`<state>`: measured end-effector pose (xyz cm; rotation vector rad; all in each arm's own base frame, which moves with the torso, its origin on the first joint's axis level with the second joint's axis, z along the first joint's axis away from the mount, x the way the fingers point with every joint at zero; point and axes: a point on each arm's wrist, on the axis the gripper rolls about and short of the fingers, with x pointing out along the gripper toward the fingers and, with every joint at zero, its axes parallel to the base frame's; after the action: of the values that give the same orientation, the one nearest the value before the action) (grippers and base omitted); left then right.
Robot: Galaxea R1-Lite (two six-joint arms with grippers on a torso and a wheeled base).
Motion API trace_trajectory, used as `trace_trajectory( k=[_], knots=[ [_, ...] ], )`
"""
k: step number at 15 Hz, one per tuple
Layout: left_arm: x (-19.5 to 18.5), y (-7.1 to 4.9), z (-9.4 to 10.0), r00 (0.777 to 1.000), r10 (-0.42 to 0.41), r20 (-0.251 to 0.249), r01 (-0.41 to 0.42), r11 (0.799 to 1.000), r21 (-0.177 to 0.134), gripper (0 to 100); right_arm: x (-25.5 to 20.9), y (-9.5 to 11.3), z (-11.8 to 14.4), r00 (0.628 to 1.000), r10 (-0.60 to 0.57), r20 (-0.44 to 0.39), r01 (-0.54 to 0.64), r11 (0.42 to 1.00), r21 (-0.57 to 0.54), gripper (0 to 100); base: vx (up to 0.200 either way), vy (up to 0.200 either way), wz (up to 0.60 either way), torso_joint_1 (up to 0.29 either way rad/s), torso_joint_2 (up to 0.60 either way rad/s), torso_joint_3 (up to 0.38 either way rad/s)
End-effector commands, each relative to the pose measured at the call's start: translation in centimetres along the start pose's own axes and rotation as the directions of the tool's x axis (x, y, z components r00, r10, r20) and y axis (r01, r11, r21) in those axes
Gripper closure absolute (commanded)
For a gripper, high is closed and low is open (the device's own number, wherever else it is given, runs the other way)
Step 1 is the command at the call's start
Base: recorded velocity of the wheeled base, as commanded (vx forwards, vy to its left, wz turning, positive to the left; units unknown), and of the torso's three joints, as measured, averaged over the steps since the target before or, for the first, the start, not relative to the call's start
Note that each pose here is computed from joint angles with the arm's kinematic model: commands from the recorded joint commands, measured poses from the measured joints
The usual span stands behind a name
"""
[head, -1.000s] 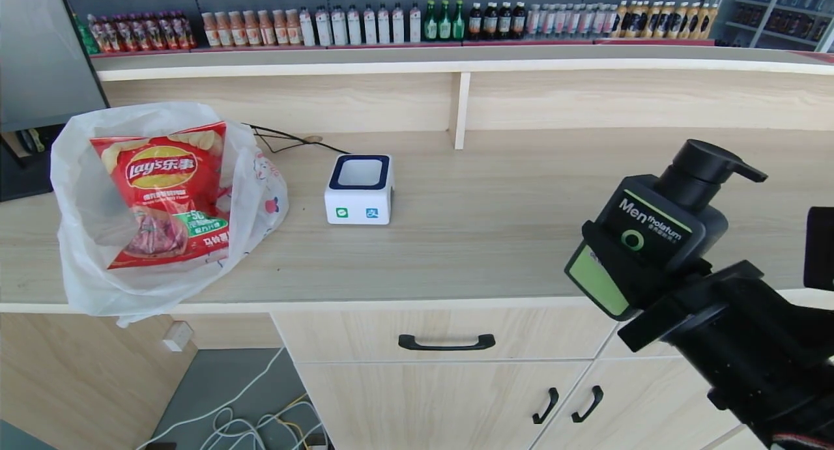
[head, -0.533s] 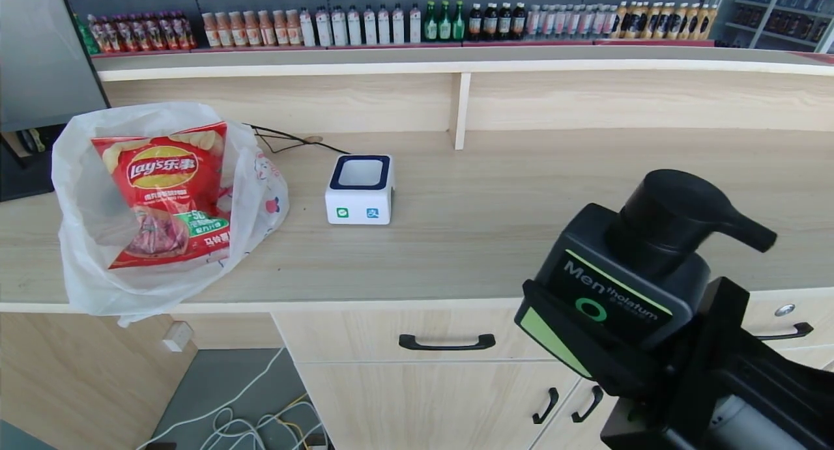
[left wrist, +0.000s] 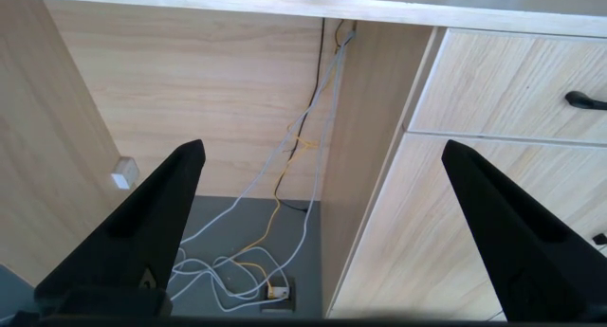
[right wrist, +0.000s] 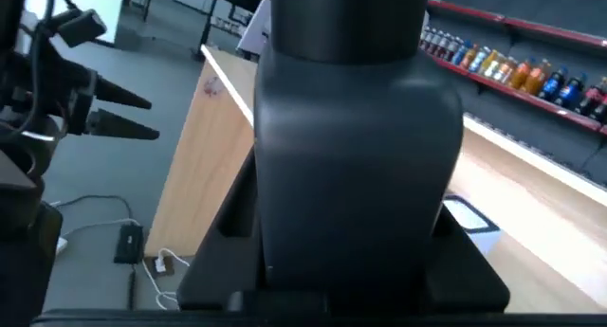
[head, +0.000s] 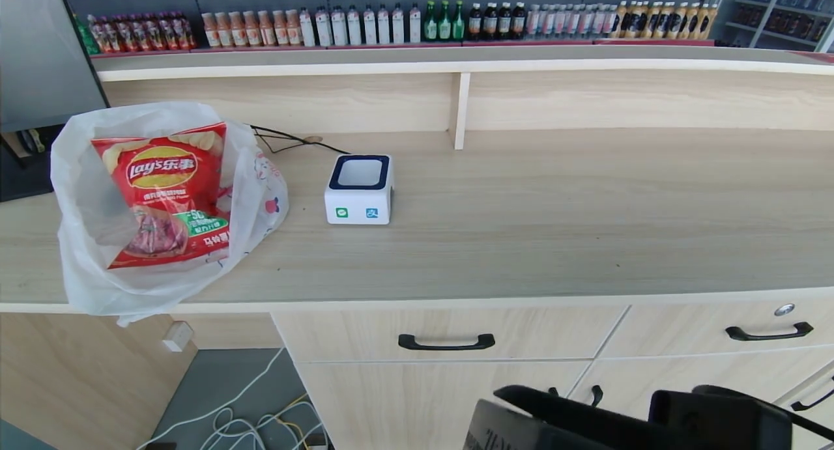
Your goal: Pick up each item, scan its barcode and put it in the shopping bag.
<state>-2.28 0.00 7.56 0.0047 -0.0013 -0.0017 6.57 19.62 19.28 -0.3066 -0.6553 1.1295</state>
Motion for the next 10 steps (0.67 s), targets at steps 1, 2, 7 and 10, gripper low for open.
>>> trace_trajectory(
  k=[1,2,7,10],
  knots=[
    [0.0,0.0,0.0,1.0,0.0,0.0,0.0,1.0,0.0,0,1.1,0.9,-0.8,0.995,0.096,0.026,-0.095,0.994,-0.047,100,0.0,0.0,0.0,0.0,0.0,0.0],
    [0.0,0.0,0.0,1.0,0.0,0.0,0.0,1.0,0.0,0,1.6,0.4,-0.9,0.99,0.125,0.062,-0.118,0.988,-0.096,100,0.0,0.0,0.0,0.0,0.0,0.0],
    [0.0,0.0,0.0,1.0,0.0,0.0,0.0,1.0,0.0,0,3.0,0.6,-0.6,0.985,0.138,0.101,-0.119,0.978,-0.171,100,0.0,0.0,0.0,0.0,0.0,0.0],
    [0.0,0.0,0.0,1.0,-0.001,0.0,0.001,1.0,0.0,0,4.1,0.7,-0.8,0.985,0.131,0.111,-0.073,0.905,-0.42,100,0.0,0.0,0.0,0.0,0.0,0.0]
  ],
)
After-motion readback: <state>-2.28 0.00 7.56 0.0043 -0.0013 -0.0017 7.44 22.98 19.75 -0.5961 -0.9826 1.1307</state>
